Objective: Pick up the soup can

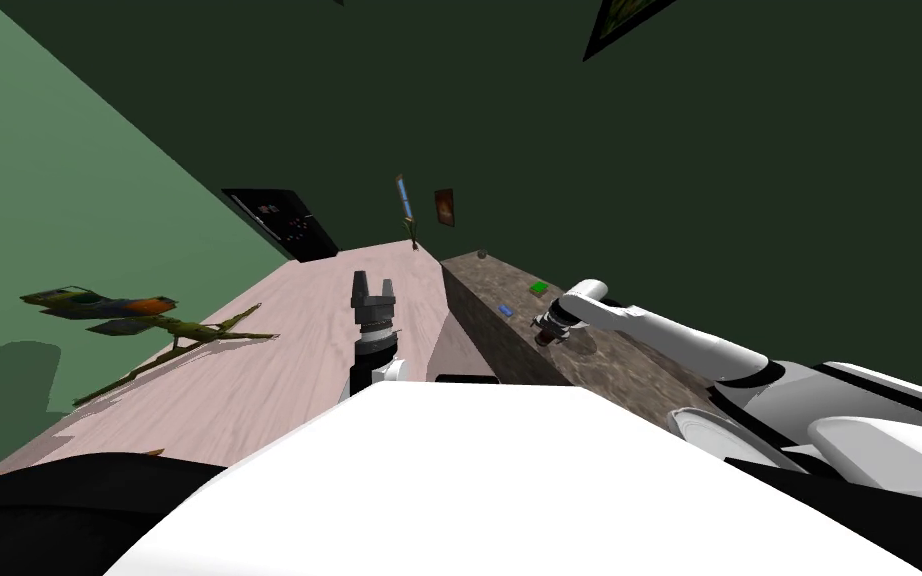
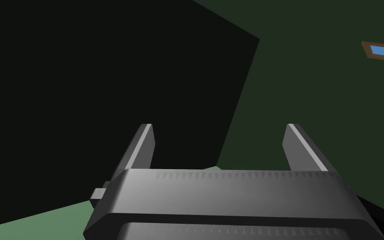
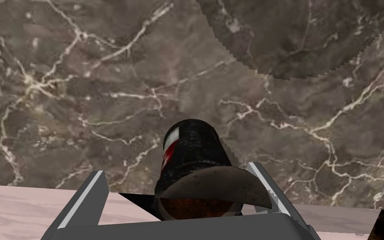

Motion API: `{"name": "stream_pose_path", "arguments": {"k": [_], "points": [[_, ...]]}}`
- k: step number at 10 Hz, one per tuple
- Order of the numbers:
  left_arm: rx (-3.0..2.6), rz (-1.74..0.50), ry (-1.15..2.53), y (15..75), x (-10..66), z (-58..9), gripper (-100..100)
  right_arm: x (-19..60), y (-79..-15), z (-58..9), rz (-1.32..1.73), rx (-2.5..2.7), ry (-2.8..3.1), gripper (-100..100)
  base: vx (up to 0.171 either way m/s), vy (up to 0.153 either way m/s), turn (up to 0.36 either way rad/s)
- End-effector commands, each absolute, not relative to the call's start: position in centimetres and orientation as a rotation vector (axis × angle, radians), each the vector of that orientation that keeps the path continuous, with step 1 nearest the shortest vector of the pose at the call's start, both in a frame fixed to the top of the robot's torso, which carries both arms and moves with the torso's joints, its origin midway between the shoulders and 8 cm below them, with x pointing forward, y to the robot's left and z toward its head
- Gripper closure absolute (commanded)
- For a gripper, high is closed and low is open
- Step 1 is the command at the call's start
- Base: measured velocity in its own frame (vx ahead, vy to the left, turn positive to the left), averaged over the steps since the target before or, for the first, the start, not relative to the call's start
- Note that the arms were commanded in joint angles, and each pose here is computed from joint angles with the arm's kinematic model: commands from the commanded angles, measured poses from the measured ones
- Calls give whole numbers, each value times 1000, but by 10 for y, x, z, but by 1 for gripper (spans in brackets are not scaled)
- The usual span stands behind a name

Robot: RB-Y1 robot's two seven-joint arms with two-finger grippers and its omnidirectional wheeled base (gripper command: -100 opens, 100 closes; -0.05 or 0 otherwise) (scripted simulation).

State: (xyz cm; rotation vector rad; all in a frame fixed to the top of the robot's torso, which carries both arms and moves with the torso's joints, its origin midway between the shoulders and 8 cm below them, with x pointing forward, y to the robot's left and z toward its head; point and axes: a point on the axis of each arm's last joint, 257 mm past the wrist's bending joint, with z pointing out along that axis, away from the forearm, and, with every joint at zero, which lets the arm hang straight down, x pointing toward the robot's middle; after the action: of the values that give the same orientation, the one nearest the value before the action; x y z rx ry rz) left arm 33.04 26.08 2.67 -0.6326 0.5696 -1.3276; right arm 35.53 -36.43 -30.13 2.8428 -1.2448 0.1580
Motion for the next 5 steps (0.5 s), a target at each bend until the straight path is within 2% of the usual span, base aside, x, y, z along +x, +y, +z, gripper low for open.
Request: {"name": "stream_pose_path", "arguments": {"k": [1,3,4,5], "points": [[-633,-1328,570,261,330,27,0,357,-371,-307,150,2826,-1277,-100,-73,4,127],[-633,-1328,570,261,330,27,0,360,-379,-311,152,2806,-1314,-100,-75,-10,135],[-633,-1328,570,261,330,27,0,360,-377,-309,154,2812,-1302,-100,-32,-5,22],[-633,-1327,570,261,330,27,0,360,-377,-309,154,2812,-1304,100,-7,-1,-12]]}}
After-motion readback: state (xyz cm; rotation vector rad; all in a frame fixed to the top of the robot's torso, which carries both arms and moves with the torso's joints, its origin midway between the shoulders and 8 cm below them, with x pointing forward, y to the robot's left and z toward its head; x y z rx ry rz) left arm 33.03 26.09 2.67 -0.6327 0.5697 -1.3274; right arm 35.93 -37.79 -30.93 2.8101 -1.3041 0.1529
